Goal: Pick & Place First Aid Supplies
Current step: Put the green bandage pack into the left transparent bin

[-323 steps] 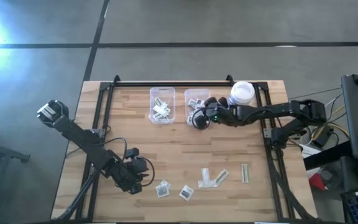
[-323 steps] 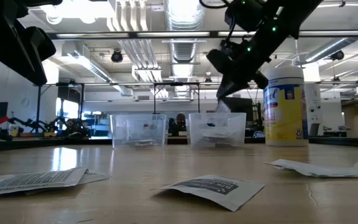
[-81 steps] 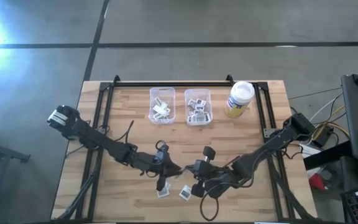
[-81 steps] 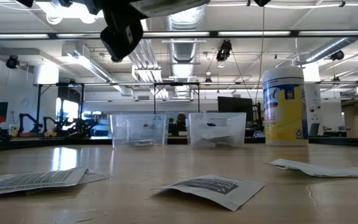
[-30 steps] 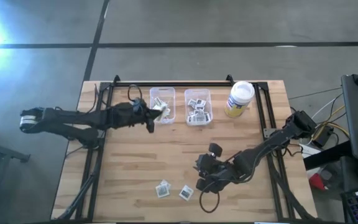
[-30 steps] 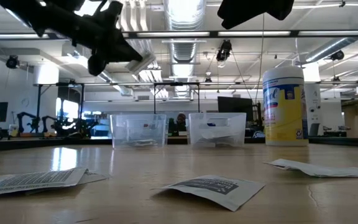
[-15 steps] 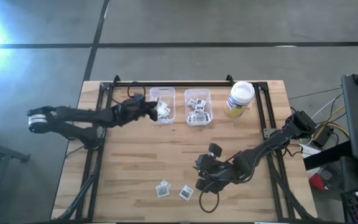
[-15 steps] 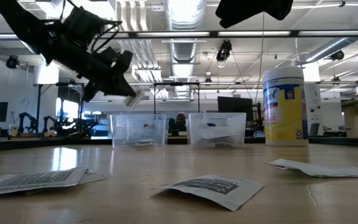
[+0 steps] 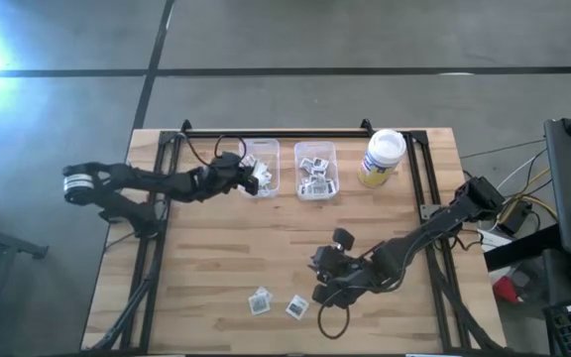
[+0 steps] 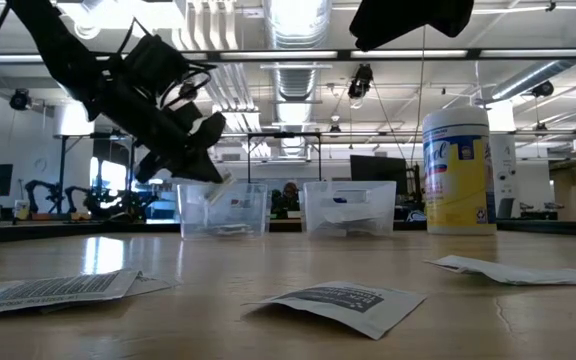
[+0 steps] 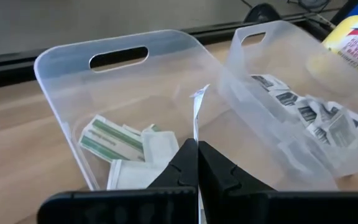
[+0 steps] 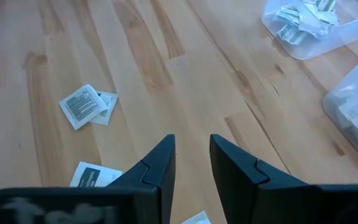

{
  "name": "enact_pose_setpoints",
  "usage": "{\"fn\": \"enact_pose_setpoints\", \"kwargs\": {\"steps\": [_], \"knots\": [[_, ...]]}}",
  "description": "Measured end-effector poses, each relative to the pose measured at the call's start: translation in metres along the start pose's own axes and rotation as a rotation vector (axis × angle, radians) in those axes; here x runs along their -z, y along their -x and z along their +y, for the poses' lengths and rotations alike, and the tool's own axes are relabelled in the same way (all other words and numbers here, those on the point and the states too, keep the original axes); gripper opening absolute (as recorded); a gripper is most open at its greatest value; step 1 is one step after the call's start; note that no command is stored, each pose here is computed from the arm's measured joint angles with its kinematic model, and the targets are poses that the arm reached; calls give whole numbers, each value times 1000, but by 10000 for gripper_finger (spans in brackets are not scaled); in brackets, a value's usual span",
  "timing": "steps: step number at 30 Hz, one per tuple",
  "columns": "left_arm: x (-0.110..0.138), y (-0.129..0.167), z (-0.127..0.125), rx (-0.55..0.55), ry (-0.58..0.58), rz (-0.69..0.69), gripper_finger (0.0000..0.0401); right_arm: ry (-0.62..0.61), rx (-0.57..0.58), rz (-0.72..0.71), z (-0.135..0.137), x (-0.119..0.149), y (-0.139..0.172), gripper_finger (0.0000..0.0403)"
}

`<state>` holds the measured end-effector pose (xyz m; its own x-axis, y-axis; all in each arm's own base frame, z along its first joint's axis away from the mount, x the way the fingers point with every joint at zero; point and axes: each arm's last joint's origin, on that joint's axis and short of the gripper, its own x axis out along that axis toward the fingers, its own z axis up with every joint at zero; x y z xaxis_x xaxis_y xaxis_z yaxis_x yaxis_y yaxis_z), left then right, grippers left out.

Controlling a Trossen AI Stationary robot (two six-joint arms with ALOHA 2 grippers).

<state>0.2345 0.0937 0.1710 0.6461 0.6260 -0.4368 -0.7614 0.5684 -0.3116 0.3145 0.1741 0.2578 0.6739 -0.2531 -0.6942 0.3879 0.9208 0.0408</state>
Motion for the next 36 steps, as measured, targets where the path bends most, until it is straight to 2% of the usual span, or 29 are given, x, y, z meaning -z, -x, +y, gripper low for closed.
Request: {"fn": "enact_pose_setpoints", "kwargs": {"steps": [9,16,22,27,31,36], "knots": [[3,-3,1,-13,-14,16,20,-43,8,11,-3,9,-7,93],[3,-2,1,-12,-80,16,68,-74,-19,43,1,20,-6,101],[-4,4,0,9,-70,-13,115,-64,-51,47,10,28,2,99],[-18,19,-5,141,-50,-37,130,-58,-70,51,15,34,8,90],[-26,36,-15,305,-104,-47,130,-80,-80,60,17,36,10,87],[-23,58,-30,483,-188,-13,128,-117,-102,98,18,39,11,99]]}}
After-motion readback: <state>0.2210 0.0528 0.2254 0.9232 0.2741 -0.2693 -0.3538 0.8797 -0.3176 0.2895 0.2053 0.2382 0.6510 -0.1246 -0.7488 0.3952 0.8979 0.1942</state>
